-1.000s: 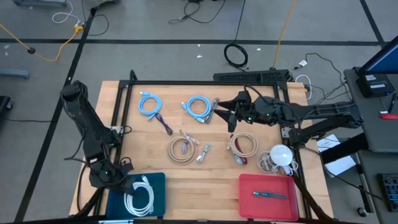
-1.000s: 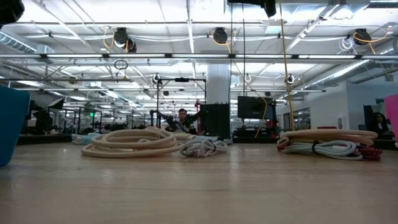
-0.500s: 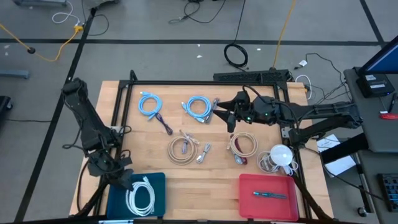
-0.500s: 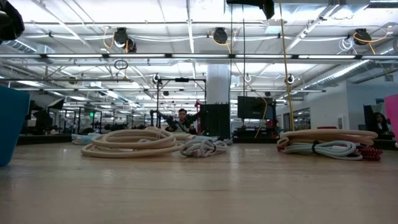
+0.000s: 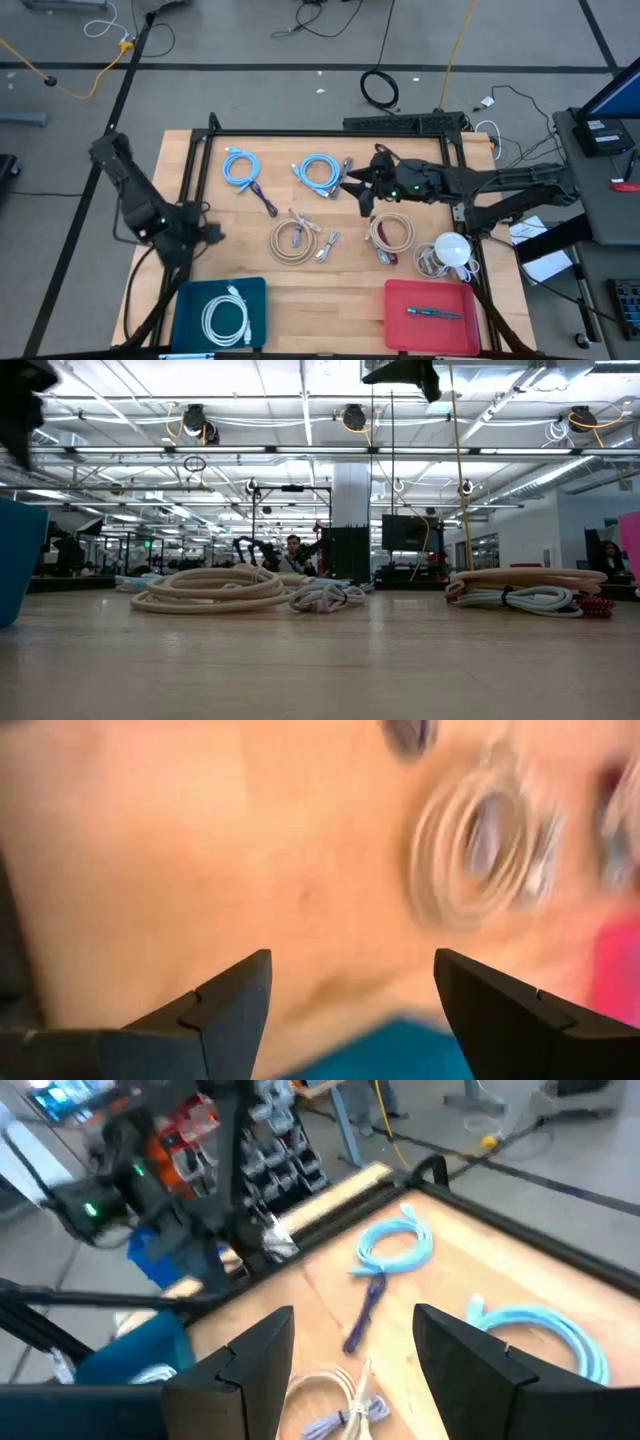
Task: Pick & Place USB Port
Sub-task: Put the right blue HDMI cable into the blue bin
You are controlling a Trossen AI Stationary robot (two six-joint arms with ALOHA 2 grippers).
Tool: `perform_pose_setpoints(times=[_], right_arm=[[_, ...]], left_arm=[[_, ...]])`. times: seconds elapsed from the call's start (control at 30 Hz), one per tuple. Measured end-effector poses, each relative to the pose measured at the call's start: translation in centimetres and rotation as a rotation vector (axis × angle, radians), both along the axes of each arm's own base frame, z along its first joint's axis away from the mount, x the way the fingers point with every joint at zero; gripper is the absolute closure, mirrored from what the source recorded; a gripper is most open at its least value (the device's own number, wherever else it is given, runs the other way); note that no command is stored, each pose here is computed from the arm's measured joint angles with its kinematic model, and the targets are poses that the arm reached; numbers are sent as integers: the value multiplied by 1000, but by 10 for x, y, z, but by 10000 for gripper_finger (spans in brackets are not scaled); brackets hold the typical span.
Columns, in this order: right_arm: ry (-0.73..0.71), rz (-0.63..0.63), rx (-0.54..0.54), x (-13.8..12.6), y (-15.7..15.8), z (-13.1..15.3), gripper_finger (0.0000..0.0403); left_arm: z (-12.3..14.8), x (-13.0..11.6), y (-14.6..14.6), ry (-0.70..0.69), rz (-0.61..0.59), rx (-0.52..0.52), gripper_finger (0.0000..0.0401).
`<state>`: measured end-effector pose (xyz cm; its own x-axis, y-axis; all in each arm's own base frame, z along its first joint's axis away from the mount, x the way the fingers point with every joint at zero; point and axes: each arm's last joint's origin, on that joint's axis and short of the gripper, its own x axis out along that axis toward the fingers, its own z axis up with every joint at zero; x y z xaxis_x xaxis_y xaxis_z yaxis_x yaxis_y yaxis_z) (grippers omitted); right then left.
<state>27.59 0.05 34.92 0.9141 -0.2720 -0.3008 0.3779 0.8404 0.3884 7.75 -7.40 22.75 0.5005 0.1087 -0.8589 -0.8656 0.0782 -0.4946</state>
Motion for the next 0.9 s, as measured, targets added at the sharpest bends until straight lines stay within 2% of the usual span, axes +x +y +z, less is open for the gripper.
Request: perform_pose_setpoints(times=[0.1, 0.17, 0.3, 0.37, 0.53, 0.6, 0.67, 0.7, 0.77, 0.9], right_arm=[[17, 12, 10, 5, 1, -5, 204], [36, 17, 23, 7, 1, -8, 204], [65, 42, 33, 13, 2, -16, 204], [70, 61, 39, 14, 2, -18, 204], [80, 66, 42, 16, 3, -20, 204], [77, 67, 42, 16, 3, -19, 204], [83, 71, 42, 16, 4, -20, 204], [91, 73, 42, 15, 5, -20, 204], [102, 76, 46, 14, 6, -21, 204], [131, 82, 50, 13, 9, -24, 204]], left_arm=[[-1, 14, 2, -3, -27, 45, 119], [1, 29, 3, -72, -35, 72, 119], [17, 64, 8, -321, -109, 244, 119], [30, 83, 15, -463, -78, 374, 119], [68, 117, 61, -734, 8, 587, 119], [84, 122, 86, -874, 38, 645, 119], [104, 124, 110, -949, 64, 713, 120], [114, 125, 121, -940, 43, 750, 123], [130, 128, 141, -835, -34, 807, 135], [154, 144, 163, -443, -303, 899, 171]])
